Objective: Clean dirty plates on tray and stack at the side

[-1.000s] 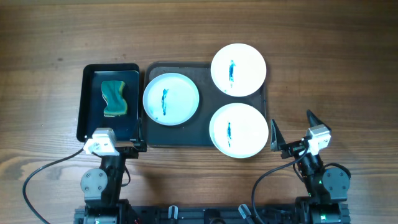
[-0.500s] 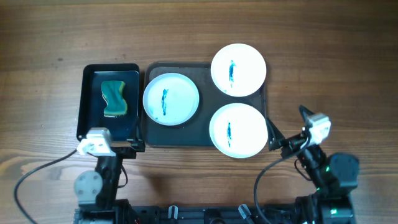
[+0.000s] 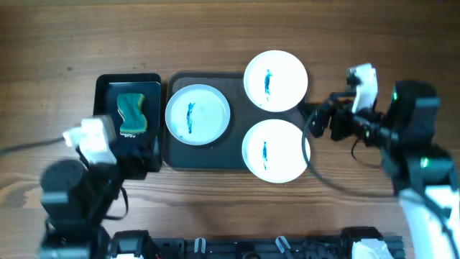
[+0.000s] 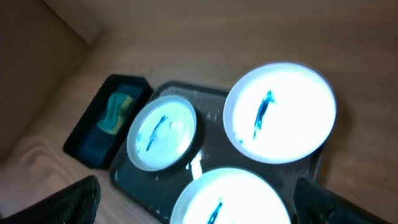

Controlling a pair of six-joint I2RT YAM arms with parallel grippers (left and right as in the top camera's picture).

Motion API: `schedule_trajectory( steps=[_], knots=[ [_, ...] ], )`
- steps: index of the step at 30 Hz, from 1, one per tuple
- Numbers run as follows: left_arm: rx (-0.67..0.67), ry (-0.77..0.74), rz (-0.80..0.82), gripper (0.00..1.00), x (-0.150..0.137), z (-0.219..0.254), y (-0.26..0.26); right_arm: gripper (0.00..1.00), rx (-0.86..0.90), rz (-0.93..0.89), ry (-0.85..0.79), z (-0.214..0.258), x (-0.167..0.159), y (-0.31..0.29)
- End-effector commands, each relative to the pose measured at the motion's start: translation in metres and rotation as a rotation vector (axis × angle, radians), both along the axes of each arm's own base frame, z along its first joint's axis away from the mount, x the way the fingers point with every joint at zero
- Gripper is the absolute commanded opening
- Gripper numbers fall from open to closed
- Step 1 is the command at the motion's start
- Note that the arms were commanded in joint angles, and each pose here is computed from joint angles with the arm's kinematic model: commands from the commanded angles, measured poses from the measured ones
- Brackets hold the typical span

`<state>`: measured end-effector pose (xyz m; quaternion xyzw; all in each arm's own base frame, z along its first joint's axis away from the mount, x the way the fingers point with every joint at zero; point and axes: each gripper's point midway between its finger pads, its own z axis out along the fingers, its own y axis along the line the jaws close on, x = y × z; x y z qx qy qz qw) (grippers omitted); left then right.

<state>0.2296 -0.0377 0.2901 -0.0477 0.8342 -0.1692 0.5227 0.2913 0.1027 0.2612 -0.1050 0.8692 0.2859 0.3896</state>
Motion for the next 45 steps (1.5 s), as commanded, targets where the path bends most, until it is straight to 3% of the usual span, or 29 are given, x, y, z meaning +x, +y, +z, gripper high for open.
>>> schedule_trajectory(
  steps=[1, 8, 13, 15, 20, 25, 29, 35, 42, 45],
  knots=[
    [-0.035, 0.171, -0.046, 1.00, 0.007, 0.009, -0.008, 1.00, -0.043, 0.080, 0.090, -0.005, 0.009, 0.005],
    [-0.109, 0.443, -0.054, 1.00, 0.022, -0.029, -0.015, 1.00, 0.002, 0.079, 0.329, -0.046, 0.009, 0.009],
    [-0.213, 0.616, -0.039, 1.00, 0.021, -0.055, -0.023, 0.97, 0.071, 0.126, 0.367, -0.048, 0.007, 0.020],
    [-0.202, 0.686, -0.036, 1.00, 0.017, -0.068, -0.022, 0.89, 0.042, 0.095, 0.366, -0.052, 0.013, 0.020],
    [-0.185, 0.744, -0.002, 1.00, 0.026, -0.084, -0.016, 0.87, -0.017, 0.045, 0.387, -0.062, 0.023, 0.040],
    [-0.127, 0.739, 0.161, 0.97, 0.037, -0.089, 0.009, 0.83, -0.115, 0.057, 0.422, -0.075, 0.033, 0.075],
    [-0.044, 0.657, 0.345, 0.98, 0.047, -0.066, 0.043, 0.80, -0.171, 0.060, 0.477, -0.091, 0.048, 0.107],
    [-0.024, 0.441, 0.352, 1.00, 0.077, -0.006, 0.051, 0.72, -0.244, 0.077, 0.533, -0.143, 0.066, 0.151],
    [0.006, 0.476, 0.406, 0.89, 0.082, -0.018, 0.061, 0.64, -0.320, 0.084, 0.630, -0.211, 0.057, 0.178],
    [-0.002, 0.490, 0.422, 0.90, 0.083, -0.022, 0.062, 0.57, -0.313, 0.072, 0.640, -0.224, 0.059, 0.184]
  ],
)
